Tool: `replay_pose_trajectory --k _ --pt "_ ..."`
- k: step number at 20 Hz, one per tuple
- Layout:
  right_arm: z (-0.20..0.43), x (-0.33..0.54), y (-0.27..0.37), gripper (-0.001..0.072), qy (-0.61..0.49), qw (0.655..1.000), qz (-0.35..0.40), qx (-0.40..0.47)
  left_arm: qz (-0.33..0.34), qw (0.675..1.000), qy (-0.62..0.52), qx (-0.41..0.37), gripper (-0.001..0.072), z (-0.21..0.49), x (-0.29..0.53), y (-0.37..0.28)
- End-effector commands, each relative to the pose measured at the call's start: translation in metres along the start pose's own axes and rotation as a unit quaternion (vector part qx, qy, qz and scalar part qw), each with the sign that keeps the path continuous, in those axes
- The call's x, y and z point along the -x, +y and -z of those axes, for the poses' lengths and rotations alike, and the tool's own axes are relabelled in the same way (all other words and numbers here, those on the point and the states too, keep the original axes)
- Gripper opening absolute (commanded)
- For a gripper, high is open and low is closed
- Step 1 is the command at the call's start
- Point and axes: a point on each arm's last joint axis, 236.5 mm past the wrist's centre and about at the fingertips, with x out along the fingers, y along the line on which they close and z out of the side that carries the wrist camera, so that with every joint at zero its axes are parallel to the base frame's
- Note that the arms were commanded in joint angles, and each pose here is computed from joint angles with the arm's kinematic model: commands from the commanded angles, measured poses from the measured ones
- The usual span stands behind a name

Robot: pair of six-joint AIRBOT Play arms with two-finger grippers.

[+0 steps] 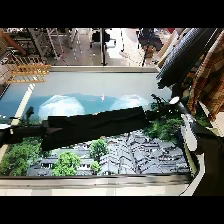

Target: Fold the clothes and pants, and hang the long-sleeved shirts on hangers.

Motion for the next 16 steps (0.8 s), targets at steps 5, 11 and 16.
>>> replay_pose_trajectory --k 5,11,16 --pt "0.005 0.196 -0.035 0.0014 -0.045 0.948 0.314 -0.014 -0.166 0.985 0.039 -0.01 0.0003 0.027 -0.083 0.026" --pt "-0.038 0.145 0.154 0.0014 -0.121 0.985 0.119 0.043 -0.174 0.984 0.005 -0.023 0.0005 0.01 -0.098 0.025" --pt "-0.043 0.004 0.34 0.0014 -0.137 0.982 0.034 0.127 -0.15 0.985 -0.063 -0.062 0.0005 -0.044 0.023 -0.016"
